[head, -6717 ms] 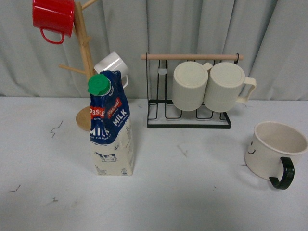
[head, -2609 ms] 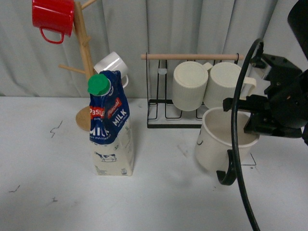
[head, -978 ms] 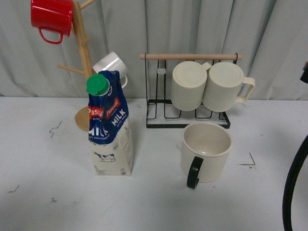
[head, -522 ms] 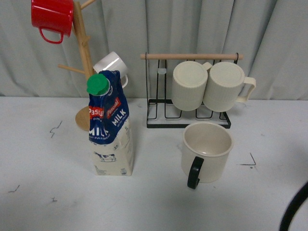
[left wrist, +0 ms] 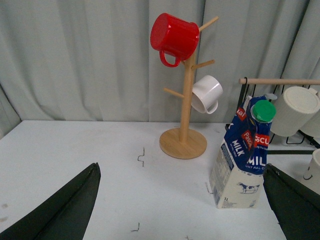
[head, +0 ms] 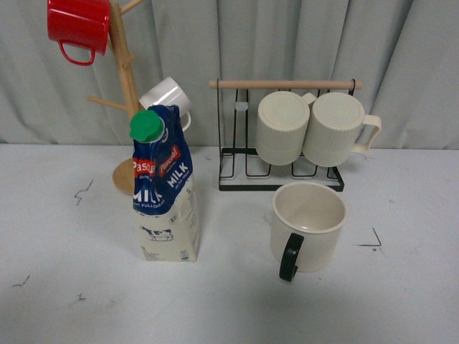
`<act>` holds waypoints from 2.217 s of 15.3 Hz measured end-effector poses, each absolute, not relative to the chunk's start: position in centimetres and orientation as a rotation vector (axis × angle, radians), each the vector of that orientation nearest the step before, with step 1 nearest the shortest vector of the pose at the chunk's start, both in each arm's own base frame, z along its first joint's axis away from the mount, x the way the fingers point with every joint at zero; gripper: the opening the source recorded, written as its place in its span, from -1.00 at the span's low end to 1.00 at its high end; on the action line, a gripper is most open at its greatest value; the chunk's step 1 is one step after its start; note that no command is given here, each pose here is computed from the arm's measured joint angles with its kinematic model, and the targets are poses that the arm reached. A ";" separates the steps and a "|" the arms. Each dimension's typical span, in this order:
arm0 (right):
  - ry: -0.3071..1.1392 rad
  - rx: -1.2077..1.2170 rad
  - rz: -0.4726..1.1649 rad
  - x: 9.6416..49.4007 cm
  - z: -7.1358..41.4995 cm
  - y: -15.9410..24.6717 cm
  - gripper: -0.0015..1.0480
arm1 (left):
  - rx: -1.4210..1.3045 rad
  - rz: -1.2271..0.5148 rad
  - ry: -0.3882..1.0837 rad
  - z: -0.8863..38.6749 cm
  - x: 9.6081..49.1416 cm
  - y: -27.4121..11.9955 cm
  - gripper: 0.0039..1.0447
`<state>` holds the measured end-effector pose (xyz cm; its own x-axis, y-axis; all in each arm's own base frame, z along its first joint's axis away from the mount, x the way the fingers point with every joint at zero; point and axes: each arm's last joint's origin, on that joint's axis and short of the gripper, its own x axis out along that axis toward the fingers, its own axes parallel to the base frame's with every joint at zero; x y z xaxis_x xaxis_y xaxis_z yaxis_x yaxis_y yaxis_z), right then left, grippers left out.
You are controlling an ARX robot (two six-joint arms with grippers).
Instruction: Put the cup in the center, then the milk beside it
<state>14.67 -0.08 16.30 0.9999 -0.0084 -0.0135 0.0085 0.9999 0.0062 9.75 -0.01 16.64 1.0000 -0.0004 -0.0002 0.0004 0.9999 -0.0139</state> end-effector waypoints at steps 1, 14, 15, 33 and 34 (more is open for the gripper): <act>0.010 0.006 -0.008 14.1 16.4 -0.1 -0.96 | -0.014 0.000 0.000 16.6 9.8 0.0 0.88; -0.014 0.006 -0.008 11.7 17.1 -0.1 -0.96 | -0.014 0.000 0.000 16.6 9.8 0.0 0.88; -0.014 0.006 -0.008 11.5 17.1 -0.1 -0.96 | -0.014 0.000 0.000 16.6 9.8 0.0 0.88; -0.004 0.005 -0.005 9.7 16.7 0.0 0.72 | 0.001 0.080 0.295 17.1 12.4 -1.9 0.88; -0.004 0.006 -0.005 9.7 16.7 0.0 0.92 | 0.014 0.060 0.300 17.5 14.0 -2.7 0.88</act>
